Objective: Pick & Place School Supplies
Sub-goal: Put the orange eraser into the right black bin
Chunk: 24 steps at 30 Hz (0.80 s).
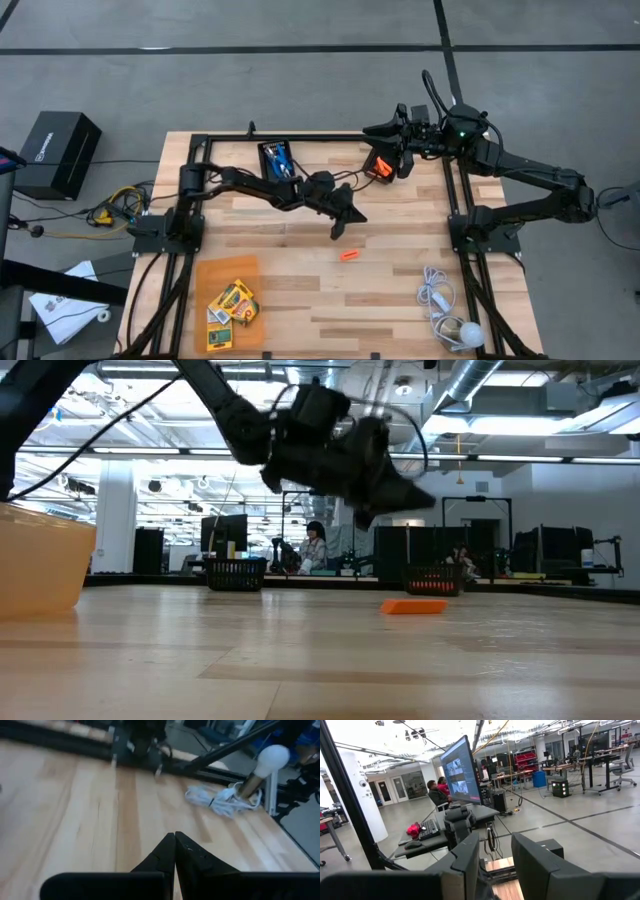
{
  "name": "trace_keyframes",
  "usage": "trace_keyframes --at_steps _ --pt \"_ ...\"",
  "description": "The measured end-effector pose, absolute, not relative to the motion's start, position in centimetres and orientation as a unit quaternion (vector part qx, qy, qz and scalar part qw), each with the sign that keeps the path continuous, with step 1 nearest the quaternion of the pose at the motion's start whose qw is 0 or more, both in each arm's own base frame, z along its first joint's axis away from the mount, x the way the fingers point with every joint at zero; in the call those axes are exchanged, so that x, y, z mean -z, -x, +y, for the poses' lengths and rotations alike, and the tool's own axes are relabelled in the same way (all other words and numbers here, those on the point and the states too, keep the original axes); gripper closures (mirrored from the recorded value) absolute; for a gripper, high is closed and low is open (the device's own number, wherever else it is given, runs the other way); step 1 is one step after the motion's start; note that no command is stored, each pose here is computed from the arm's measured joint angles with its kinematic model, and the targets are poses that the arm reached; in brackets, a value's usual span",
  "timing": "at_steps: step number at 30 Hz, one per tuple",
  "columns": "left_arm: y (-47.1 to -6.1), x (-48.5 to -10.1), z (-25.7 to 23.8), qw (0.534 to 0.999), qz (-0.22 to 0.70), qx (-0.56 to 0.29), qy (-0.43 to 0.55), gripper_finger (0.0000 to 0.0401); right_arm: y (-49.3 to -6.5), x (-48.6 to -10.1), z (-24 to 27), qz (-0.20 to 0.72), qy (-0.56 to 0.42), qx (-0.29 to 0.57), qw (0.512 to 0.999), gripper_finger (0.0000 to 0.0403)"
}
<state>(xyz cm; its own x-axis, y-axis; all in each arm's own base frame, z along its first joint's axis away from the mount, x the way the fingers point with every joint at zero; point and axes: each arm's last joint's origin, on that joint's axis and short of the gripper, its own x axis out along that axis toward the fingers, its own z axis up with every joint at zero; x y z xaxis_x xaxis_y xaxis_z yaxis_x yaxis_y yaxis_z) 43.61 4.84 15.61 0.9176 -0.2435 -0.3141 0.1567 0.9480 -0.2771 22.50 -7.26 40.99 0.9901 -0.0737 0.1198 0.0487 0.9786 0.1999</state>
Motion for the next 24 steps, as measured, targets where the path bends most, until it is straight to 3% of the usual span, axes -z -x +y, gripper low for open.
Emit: trace_keyframes --at_steps 4,9,17,24 --pt "-44.1 -12.4 4.7 0.964 0.187 0.102 0.161 0.0397 -22.5 -41.0 -7.3 -0.064 -0.100 0.031 0.992 0.0296" --pt "-44.4 -11.3 3.2 0.959 0.191 0.138 0.156 0.0397 -22.5 -41.0 -7.3 -0.064 -0.101 0.032 0.992 0.0296" --pt "-41.9 -8.2 1.9 0.935 0.255 0.178 0.171 0.0397 -22.4 -40.9 -7.5 -0.061 -0.104 0.037 0.992 0.0296" --pt "-41.4 -8.1 1.8 0.935 0.254 0.193 0.154 0.0397 -22.3 -40.9 -8.0 -0.061 -0.103 0.048 0.992 0.0296"
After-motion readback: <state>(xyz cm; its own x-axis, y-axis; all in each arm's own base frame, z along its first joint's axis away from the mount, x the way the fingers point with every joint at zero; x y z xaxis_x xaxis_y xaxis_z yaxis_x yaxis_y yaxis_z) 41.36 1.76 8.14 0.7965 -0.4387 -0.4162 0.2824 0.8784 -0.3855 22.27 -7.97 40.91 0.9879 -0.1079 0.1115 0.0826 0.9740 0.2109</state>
